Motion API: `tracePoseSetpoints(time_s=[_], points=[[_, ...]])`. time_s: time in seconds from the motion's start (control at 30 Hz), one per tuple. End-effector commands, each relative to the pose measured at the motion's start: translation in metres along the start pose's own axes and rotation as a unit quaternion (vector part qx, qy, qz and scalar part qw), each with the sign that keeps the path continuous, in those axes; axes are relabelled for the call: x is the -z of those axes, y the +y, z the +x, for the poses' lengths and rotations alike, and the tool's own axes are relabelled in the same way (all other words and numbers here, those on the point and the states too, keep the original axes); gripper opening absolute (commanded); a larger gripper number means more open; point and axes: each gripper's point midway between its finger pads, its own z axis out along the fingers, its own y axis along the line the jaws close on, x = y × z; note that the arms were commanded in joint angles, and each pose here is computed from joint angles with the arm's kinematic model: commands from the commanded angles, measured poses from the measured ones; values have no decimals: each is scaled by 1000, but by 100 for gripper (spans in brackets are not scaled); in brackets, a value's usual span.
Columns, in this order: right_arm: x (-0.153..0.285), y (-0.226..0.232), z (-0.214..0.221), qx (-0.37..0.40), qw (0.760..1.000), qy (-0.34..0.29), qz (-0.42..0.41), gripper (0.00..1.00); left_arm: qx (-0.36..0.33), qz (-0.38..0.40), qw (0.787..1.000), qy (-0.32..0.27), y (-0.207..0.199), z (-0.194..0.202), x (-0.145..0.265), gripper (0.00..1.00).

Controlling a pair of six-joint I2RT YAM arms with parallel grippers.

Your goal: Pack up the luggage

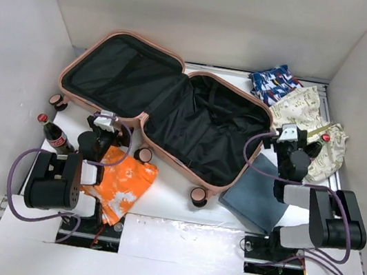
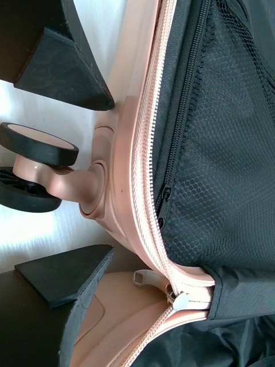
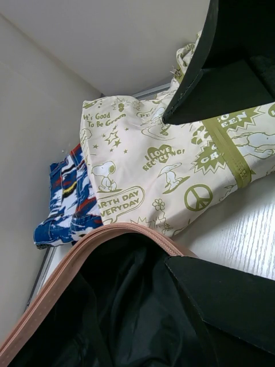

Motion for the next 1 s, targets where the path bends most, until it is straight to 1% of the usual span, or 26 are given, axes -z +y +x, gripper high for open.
tracePoseSetpoints(time_s=[0.0,0.07,0.1,0.13,0.17,0.2,0.23,0.27,0.33,0.37,0.4,0.43,0.47,0.5,0.57,0.6,0.63,0.7,0.73,0.77,0.8,0.87,0.9,0.93,0.97], points=[[-4,-7,-16,-3,1000,-26,15,100,-53,19,990,-131,-5,-71,-6,100],[-4,-9,-15,-3,1000,-24,19,100,-54,19,989,-135,-5,-72,-4,100],[-5,-9,-11,-7,1000,-8,20,100,-56,19,988,-139,-5,-74,-4,100],[-9,-19,-30,-13,999,-22,31,100,-69,30,987,-139,-9,-74,-4,100],[-10,-24,-37,-13,999,-19,35,100,-73,30,985,-155,-12,-82,-3,100],[-11,-31,-43,-17,999,-7,46,100,-67,31,986,-151,-15,-73,5,100],[-7,-33,-35,-20,998,34,45,100,-70,31,984,-158,-16,-74,9,100],[-4,-53,-74,-24,997,-1,71,100,-74,23,981,-176,-15,-81,14,100],[8,-68,-97,-12,996,-12,87,100,-73,20,981,-177,-17,-79,18,100],[20,-85,-130,-2,993,-47,107,100,-76,18,981,-177,-17,-79,18,100],[27,-94,-143,6,991,-55,119,100,-79,17,981,-178,-19,-79,17,100],[34,-104,-152,18,989,-53,135,100,-79,17,981,-178,-20,-78,19,100],[37,-105,-150,38,991,-31,127,100,-82,16,980,-179,-21,-78,19,100],[41,-118,-170,70,987,-34,140,100,-84,16,979,-185,-22,-80,21,100],[45,-129,-166,92,984,10,151,100,-78,6,978,-195,-20,-82,28,100],[48,-140,-180,89,982,7,169,100,-74,1,975,-212,-20,-91,31,100],[50,-145,-182,79,980,12,181,100,-87,44,967,-235,-35,-102,40,100],[53,-151,-187,69,978,14,196,100,-135,86,958,-240,-54,-94,62,100],[55,-151,-189,57,979,7,198,100,-177,121,932,-293,-74,-114,83,100],[54,-150,-190,51,980,4,194,100,-199,135,924,-298,-83,-107,96,100],[55,-148,-190,24,981,-1,194,100,-226,147,908,-320,-90,-118,101,100],[56,-149,-189,13,980,0,200,100,-208,150,906,-335,-91,-132,98,100],[53,-143,-192,16,984,-5,179,100,-213,154,900,-348,-93,-147,93,100],[52,-137,-187,21,987,9,161,100,-227,149,897,-349,-91,-153,87,100],[51,-136,-192,22,988,12,151,100,-213,141,910,-327,-85,-152,78,100]])
